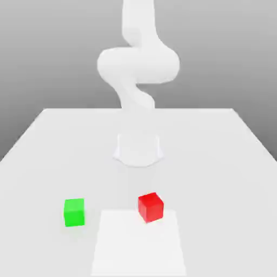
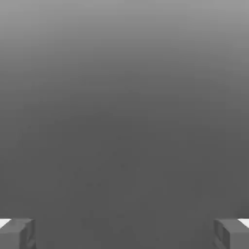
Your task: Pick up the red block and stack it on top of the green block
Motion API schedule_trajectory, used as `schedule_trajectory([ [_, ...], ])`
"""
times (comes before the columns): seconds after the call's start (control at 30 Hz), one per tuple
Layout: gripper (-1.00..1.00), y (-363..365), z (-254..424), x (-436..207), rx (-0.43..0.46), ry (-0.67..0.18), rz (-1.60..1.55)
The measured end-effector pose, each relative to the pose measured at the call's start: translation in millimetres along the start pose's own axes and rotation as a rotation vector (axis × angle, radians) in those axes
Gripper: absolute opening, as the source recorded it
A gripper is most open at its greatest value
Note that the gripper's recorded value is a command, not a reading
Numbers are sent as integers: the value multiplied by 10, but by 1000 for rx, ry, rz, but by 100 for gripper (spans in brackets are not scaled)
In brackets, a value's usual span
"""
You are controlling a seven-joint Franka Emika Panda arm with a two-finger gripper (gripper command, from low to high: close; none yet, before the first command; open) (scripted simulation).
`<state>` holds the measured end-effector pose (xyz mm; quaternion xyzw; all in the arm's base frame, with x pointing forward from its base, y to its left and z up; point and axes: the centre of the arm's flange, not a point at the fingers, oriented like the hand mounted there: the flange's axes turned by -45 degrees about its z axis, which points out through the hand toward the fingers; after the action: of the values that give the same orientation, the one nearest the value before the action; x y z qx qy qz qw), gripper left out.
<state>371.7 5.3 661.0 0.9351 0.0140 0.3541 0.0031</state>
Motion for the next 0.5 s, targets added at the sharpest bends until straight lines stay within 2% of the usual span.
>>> schedule_trajectory([
  [0.27,0,-189,1752,-1026,42,-292,-161],
  [0.5,0,-312,2749,-2576,118,-576,-311],
])
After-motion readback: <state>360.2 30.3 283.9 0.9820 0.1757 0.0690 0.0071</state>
